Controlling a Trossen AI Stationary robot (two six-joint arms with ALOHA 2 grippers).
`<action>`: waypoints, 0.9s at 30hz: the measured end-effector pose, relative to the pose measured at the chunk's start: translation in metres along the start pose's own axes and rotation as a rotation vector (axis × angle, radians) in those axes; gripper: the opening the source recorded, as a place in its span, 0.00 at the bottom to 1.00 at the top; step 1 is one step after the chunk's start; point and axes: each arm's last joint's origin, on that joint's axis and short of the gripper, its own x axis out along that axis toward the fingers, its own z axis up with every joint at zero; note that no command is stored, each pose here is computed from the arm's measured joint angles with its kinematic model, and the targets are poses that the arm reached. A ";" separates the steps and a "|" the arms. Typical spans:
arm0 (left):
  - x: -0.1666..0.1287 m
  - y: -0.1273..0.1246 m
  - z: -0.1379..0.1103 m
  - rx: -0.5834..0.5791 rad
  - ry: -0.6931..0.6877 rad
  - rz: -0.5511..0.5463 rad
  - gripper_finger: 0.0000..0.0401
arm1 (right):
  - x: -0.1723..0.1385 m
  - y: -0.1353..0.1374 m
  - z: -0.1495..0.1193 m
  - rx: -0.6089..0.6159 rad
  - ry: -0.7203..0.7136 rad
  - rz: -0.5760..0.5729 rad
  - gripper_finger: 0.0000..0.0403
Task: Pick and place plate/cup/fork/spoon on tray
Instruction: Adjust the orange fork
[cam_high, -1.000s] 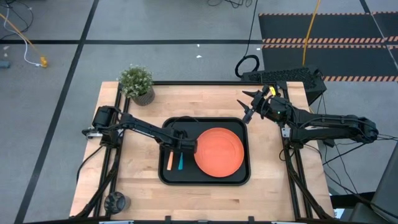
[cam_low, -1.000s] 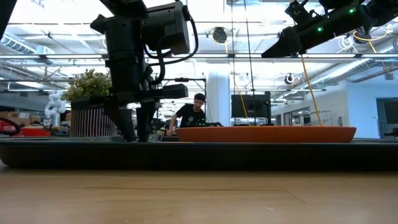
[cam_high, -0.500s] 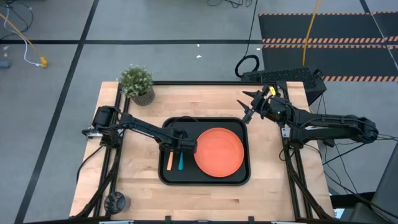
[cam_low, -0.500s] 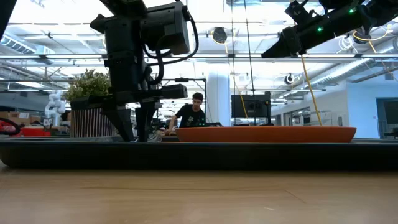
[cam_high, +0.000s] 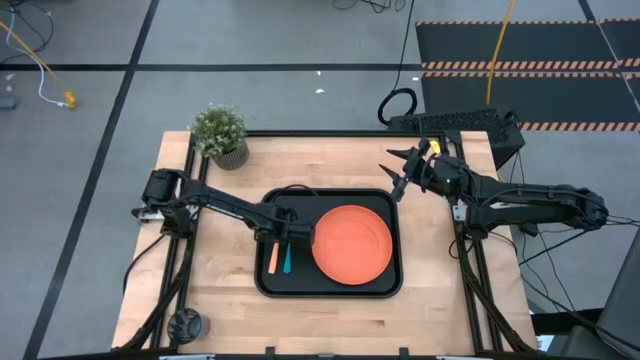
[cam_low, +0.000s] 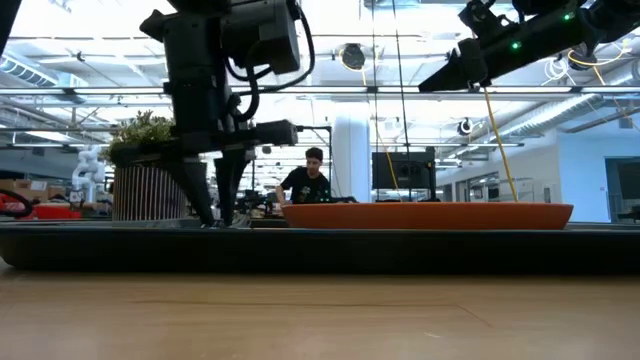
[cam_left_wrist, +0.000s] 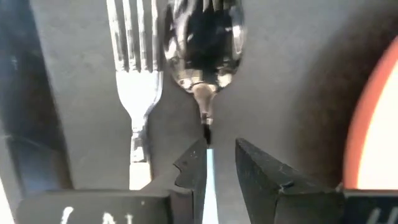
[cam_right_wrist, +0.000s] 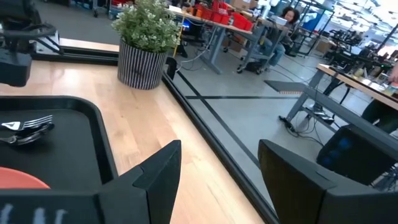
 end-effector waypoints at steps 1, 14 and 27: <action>0.000 0.001 0.000 0.002 0.000 0.006 0.22 | 0.000 0.000 0.000 0.001 -0.001 -0.001 0.52; -0.013 0.009 0.002 0.013 -0.005 0.042 0.22 | 0.000 0.000 0.000 -0.003 0.000 0.000 0.52; -0.012 0.014 -0.004 0.008 -0.008 0.101 0.22 | 0.000 0.000 0.000 -0.002 0.003 0.000 0.52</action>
